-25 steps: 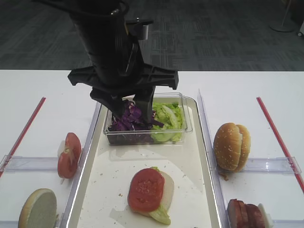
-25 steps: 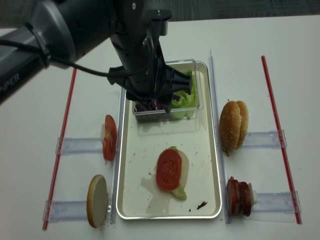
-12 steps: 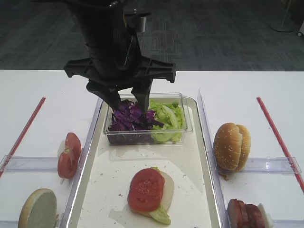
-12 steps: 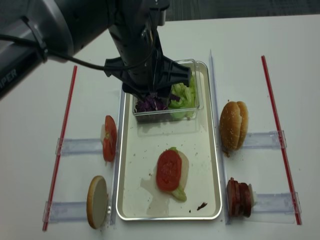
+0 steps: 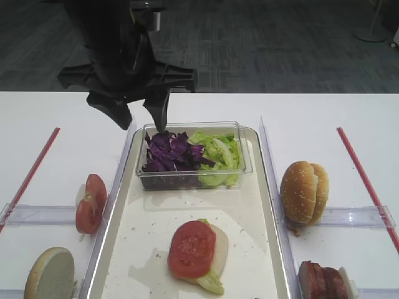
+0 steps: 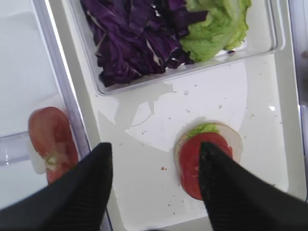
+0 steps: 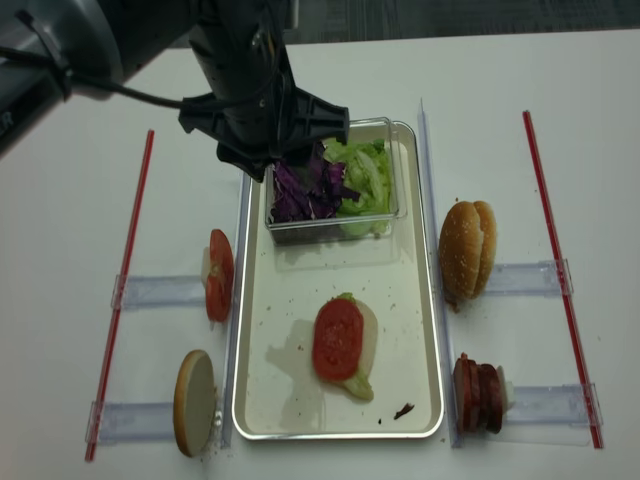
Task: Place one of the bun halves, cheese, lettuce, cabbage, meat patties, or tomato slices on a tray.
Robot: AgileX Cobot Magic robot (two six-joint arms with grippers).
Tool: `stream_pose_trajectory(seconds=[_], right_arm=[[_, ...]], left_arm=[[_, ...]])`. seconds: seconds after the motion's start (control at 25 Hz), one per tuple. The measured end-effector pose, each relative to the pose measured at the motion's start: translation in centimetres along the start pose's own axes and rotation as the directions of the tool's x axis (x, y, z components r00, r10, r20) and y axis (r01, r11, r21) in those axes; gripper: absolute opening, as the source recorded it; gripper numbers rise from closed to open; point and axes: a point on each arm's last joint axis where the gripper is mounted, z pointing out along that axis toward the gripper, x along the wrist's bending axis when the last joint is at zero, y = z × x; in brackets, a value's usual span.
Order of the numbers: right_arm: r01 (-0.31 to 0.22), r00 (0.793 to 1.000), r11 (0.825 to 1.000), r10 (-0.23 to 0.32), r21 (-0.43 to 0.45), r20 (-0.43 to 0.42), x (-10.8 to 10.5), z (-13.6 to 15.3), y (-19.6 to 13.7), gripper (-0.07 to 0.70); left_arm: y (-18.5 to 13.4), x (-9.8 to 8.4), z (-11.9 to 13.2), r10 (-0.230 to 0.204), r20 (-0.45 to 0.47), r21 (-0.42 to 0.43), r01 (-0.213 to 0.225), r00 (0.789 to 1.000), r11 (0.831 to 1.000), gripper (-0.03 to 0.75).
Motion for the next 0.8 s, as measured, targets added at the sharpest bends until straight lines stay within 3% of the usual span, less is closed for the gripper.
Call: stream_pose_trajectory(seconds=[0.8], right_arm=[[0.000,1.000,1.000,0.000,0.000,0.000,0.0,0.0,0.0,0.193]], left_arm=[[3.1,11.1,-0.3,-0.111,-0.090,-0.029,0.109,0.990,0.994,0.368]])
